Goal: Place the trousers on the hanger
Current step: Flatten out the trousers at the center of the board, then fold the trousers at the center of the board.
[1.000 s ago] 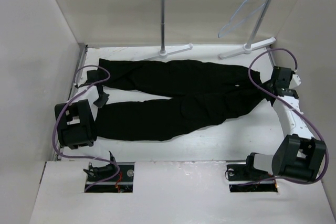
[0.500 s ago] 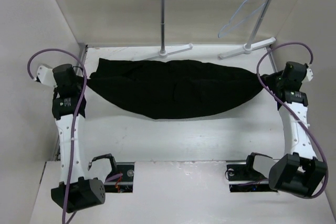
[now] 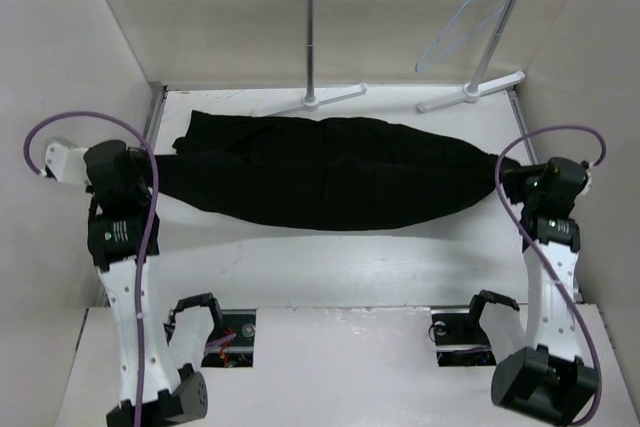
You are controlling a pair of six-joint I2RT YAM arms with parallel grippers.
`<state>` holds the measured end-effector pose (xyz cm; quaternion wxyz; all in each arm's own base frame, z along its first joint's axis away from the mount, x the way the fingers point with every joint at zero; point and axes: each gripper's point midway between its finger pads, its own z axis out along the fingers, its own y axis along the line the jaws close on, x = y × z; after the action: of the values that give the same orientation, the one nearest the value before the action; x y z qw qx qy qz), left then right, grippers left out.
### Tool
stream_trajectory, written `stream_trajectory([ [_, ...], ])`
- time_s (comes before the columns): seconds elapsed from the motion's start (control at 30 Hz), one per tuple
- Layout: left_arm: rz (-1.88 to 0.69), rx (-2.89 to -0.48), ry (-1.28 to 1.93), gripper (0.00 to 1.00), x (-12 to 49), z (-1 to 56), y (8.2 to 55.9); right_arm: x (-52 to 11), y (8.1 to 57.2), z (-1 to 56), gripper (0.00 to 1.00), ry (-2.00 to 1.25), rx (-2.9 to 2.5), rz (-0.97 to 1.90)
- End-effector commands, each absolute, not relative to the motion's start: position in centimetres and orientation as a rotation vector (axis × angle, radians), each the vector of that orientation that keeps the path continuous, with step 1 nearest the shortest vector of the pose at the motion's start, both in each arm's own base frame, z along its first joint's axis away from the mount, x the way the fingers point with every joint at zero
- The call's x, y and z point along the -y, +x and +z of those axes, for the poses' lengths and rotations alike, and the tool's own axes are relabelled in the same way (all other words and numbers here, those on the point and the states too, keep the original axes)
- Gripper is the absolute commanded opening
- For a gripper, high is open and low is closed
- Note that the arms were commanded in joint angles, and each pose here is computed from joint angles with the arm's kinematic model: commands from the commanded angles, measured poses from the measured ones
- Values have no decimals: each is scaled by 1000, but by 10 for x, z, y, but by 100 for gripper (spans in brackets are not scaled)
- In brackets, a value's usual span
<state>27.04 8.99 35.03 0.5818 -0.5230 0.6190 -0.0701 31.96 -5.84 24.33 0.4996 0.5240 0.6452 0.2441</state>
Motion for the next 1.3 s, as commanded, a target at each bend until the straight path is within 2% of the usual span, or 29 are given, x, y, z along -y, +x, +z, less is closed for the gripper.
stream_trajectory([
  [0.0, -32, -1445, -1296, 2, -100, 320, 233, 55, 283, 203, 0, 1386, -1607, 470],
  [0.2, 148, -1559, -1383, 3, -104, 248, 184, 30, 224, 138, 0, 1319, -1753, 309],
  [0.3, 209, -1546, -1384, 4, -111, 241, 180, 36, 216, 135, 0, 1241, -1729, 231],
  [0.37, 164, -1511, -1369, 4, -113, 257, 196, 39, 225, 157, 0, 1185, -1690, 231],
  [0.5, 79, -1417, -1328, 3, -120, 310, 240, 48, 252, 207, 0, 1120, -1620, 241],
  [0.63, 53, -1398, -1309, 3, -130, 333, 293, 56, 289, 232, 0, 1135, -1596, 308],
  [0.9, 94, -1512, -1254, 3, -149, 311, 437, 70, 397, 227, 0, 1207, -1657, 383],
  [1.13, 159, -1575, -1115, 4, -155, 286, 570, 77, 507, 198, 1, 1238, -1767, 388],
  [1.2, 190, -1603, -1096, 6, -159, 270, 593, 77, 529, 185, 6, 1244, -1811, 379],
  [1.23, 208, -1616, -1101, 8, -161, 262, 598, 76, 538, 177, 12, 1253, -1832, 369],
  [1.27, 219, -1637, -1095, 15, -162, 252, 607, 77, 544, 175, 24, 1259, -1833, 356],
])
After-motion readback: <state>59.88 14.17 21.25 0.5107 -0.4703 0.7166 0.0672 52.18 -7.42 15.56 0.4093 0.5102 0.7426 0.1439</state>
